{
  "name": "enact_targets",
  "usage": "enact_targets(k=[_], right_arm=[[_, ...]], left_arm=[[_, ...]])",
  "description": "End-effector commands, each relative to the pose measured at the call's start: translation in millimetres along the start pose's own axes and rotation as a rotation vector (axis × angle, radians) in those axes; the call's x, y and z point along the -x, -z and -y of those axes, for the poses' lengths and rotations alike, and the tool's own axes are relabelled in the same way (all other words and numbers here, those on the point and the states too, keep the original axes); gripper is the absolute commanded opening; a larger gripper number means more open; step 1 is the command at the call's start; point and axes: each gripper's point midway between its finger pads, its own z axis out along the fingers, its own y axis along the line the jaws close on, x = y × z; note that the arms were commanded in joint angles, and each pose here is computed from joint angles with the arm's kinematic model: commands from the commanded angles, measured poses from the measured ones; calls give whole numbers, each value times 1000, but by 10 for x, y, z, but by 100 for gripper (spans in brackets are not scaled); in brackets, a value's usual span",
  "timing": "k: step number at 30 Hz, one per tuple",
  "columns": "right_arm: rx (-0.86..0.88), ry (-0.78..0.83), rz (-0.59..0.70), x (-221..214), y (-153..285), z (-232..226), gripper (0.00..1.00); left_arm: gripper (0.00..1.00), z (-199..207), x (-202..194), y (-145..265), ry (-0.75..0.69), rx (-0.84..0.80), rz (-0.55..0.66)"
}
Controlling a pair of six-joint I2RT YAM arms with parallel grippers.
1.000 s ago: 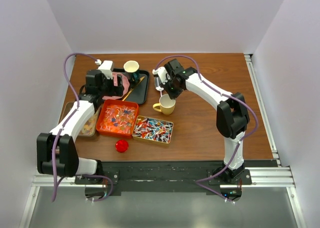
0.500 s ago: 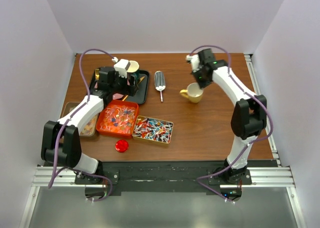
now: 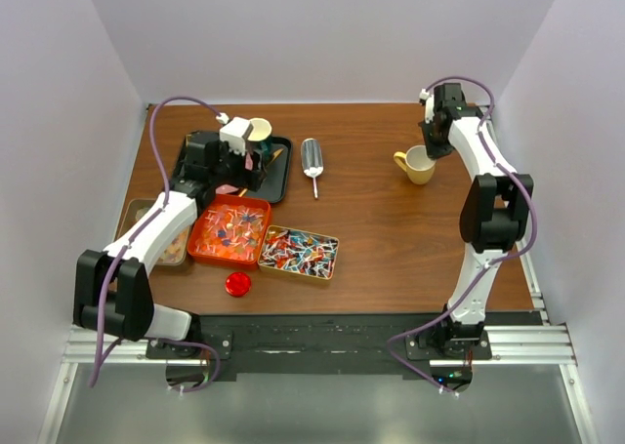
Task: Pack the candies
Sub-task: Move the distractor to the center of the board.
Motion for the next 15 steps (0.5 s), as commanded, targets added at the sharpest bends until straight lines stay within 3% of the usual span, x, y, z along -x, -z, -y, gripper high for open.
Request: enact_targets(k=[1,15], right_arm=[[-9,-84,148,473,101,117,0],[-60,-169,126,437,-302,603,0]], left_arm=[[88,99,-22,67,-37,-54,-12],[88,188,-128,67,-94,-128,-74]])
